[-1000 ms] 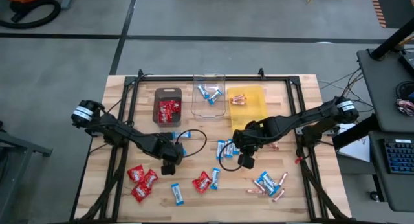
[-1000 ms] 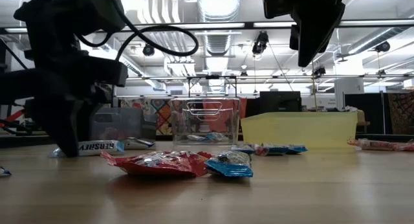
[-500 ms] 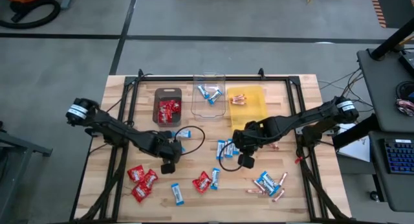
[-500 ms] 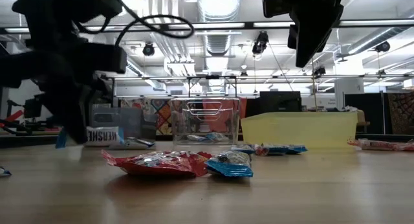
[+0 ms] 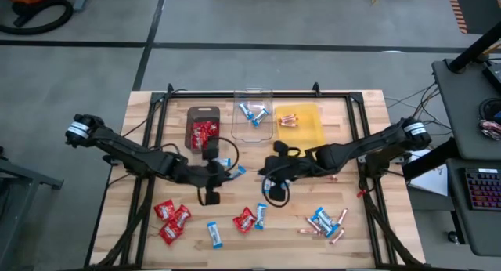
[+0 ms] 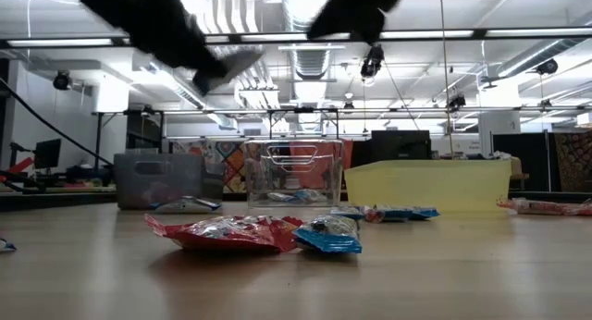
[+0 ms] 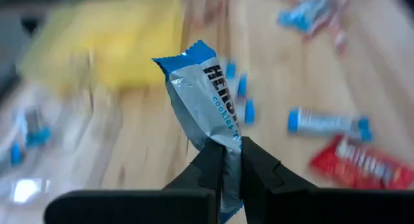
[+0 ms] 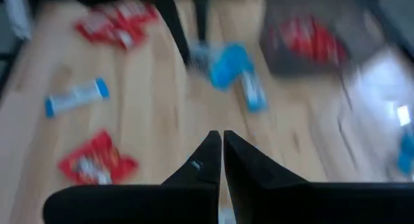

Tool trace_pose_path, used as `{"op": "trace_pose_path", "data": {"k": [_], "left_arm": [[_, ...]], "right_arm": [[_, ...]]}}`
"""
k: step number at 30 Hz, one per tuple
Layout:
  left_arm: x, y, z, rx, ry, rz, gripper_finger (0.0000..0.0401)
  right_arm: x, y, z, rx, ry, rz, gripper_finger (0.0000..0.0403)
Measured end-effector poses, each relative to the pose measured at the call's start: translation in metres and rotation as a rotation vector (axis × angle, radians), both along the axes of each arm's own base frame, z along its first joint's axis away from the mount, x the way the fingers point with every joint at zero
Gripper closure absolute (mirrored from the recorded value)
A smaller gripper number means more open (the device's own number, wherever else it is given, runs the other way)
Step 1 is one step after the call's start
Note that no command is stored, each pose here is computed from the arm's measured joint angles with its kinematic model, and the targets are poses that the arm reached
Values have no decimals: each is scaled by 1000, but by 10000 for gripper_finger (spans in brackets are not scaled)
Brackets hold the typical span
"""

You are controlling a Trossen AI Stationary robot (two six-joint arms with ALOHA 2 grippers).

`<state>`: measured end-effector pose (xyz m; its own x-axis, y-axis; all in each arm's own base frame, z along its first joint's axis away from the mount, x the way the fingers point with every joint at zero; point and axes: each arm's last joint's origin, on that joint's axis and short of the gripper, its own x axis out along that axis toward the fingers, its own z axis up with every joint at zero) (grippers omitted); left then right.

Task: Sort candy
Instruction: Put the white chocolate into the transparent bin

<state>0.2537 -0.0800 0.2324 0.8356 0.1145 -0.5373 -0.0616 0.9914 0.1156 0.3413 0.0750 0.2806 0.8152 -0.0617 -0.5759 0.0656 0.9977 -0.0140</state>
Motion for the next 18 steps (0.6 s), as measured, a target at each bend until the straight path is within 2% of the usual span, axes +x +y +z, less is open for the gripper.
{"op": "trace_pose_path", "data": {"k": [4, 11, 18], "left_arm": [[7, -2, 5, 61, -86, -17, 393], [15, -1, -2, 140, -105, 91, 393], [25, -3, -8, 170, -145, 124, 393]], "right_arm": [[9, 0, 6, -24, -107, 27, 354], [12, -10, 10, -16, -159, -100, 286], [21, -22, 1, 13, -157, -155, 277]]}}
